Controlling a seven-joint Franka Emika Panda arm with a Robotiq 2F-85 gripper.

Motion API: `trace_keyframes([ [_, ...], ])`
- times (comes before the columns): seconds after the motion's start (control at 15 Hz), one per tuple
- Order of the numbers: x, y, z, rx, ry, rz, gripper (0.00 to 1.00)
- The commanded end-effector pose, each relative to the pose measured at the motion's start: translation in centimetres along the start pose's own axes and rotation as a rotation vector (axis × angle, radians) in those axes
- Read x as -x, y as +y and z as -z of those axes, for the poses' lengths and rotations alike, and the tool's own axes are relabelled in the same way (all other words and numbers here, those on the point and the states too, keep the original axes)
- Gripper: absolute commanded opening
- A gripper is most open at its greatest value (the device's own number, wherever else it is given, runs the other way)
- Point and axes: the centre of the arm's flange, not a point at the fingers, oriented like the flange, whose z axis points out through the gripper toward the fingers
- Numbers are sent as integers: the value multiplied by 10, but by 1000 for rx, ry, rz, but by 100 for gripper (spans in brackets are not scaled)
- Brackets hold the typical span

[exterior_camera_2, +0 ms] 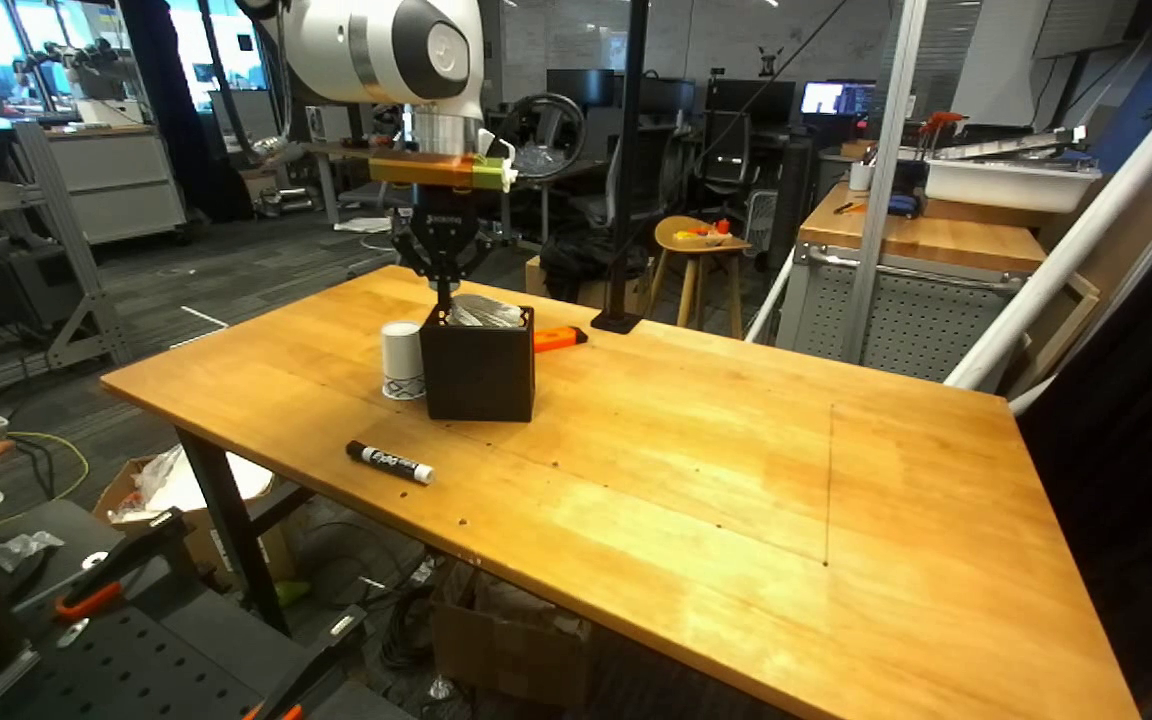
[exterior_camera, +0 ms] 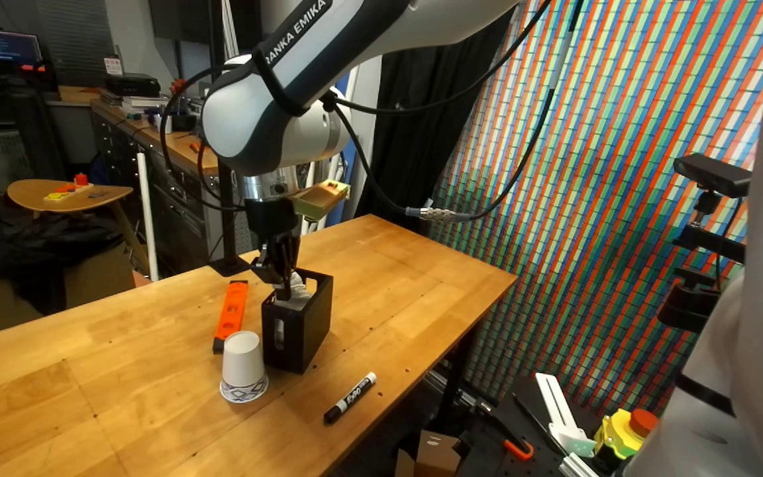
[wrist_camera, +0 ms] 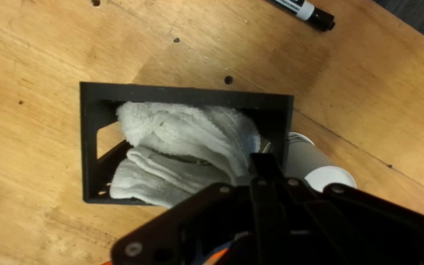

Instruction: Pick up the towel and put it in the box

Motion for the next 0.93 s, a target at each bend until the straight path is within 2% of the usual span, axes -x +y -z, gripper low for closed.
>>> trace_keyframes([
  [0.0, -7, 22, 5, -7, 20, -15, 1],
  [0.87, 0, 81, -22, -40, -6, -103, 1],
])
